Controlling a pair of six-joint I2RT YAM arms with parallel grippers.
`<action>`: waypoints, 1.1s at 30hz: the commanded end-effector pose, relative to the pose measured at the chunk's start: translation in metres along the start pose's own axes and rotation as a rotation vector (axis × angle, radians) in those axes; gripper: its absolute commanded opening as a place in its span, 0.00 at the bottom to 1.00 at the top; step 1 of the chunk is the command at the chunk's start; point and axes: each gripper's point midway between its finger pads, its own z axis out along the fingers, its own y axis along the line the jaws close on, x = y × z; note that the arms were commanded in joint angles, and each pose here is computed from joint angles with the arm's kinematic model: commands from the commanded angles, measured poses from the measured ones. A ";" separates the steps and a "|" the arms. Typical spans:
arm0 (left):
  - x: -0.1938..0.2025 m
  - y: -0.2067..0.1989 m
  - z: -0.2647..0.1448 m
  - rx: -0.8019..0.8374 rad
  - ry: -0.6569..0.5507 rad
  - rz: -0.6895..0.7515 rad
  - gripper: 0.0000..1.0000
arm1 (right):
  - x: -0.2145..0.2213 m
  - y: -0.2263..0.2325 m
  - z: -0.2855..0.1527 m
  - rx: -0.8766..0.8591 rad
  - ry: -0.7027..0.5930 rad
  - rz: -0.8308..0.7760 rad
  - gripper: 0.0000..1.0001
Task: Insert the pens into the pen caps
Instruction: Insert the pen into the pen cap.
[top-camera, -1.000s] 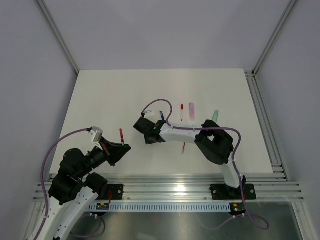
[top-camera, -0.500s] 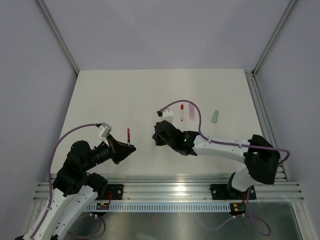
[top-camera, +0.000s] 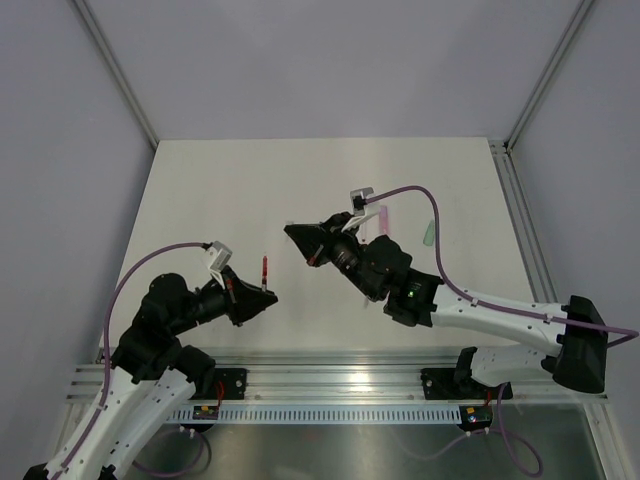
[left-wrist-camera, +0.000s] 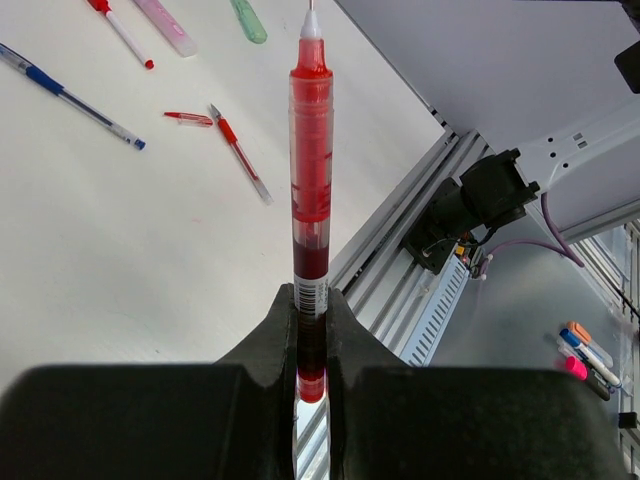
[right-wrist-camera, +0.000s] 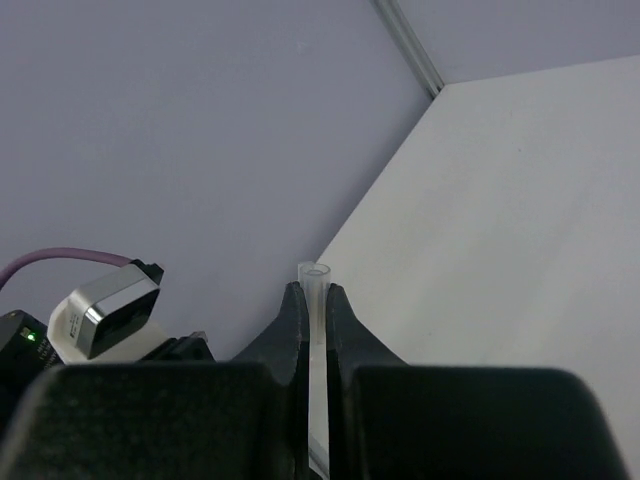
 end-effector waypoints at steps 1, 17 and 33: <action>-0.009 -0.008 0.002 0.044 -0.019 0.033 0.00 | -0.025 0.027 0.009 -0.077 -0.097 0.037 0.00; -0.009 -0.007 0.003 0.041 -0.017 0.028 0.00 | 0.002 0.055 0.023 -0.179 -0.026 0.067 0.00; -0.011 -0.006 0.001 0.033 -0.034 0.032 0.00 | 0.023 0.045 0.022 -0.154 0.018 0.068 0.00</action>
